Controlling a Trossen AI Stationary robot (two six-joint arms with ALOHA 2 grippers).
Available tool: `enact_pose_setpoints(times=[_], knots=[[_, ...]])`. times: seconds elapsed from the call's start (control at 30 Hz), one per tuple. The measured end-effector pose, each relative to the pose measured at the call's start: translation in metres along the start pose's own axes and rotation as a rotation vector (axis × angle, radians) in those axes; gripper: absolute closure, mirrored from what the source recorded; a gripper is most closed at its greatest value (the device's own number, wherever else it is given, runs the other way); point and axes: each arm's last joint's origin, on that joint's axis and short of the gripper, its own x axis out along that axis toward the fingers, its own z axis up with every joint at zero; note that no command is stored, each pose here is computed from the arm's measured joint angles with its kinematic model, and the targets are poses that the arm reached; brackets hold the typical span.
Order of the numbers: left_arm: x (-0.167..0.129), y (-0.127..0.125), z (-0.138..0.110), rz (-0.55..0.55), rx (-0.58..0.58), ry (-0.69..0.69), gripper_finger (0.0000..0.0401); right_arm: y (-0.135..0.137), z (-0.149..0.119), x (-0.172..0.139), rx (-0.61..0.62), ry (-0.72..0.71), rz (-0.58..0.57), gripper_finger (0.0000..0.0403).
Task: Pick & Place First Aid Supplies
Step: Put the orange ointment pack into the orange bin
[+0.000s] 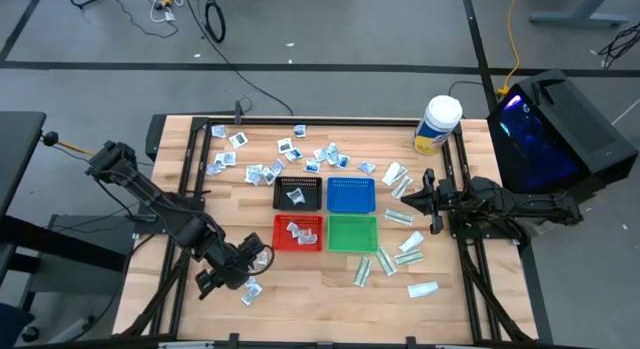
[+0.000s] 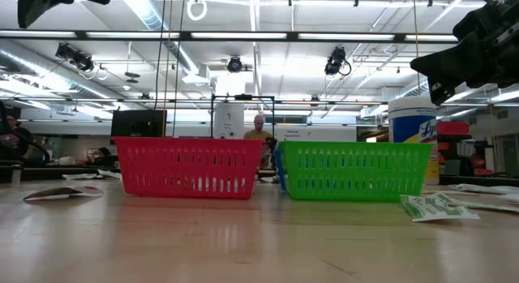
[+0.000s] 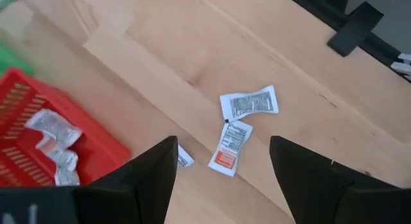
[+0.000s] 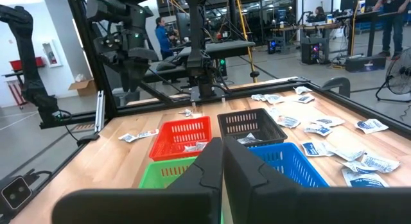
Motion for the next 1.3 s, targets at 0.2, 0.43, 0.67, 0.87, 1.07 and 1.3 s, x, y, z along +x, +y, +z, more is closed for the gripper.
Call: enact_pose_setpoints(times=[0.2, 0.43, 0.67, 0.87, 1.07, 1.3], knots=[[0.016, -0.005, 0.002, -0.030, 0.054, 0.062, 0.0147, 0.000, 0.000, 0.000, 0.000, 0.001, 0.000, 0.0385], [0.038, -0.009, 0.003, -0.039, 0.068, 0.080, 0.0147, 0.000, 0.000, 0.000, 0.000, 0.000, 0.000, 0.0385], [0.062, -0.018, -0.013, -0.037, 0.082, 0.058, 0.0147, 0.000, 0.000, 0.000, 0.000, 0.001, 0.000, 0.0385], [0.076, -0.024, -0.028, -0.041, 0.085, 0.066, 0.0147, 0.000, 0.000, 0.000, 0.000, 0.000, 0.000, 0.0385], [0.084, -0.022, -0.040, -0.003, 0.130, 0.104, 0.0147, 0.000, 0.000, 0.000, 0.000, 0.001, 0.000, 0.0385], [0.089, -0.019, -0.047, -0.002, 0.187, 0.133, 0.0147, 0.000, 0.000, 0.000, 0.000, 0.001, 0.000, 0.0385]])
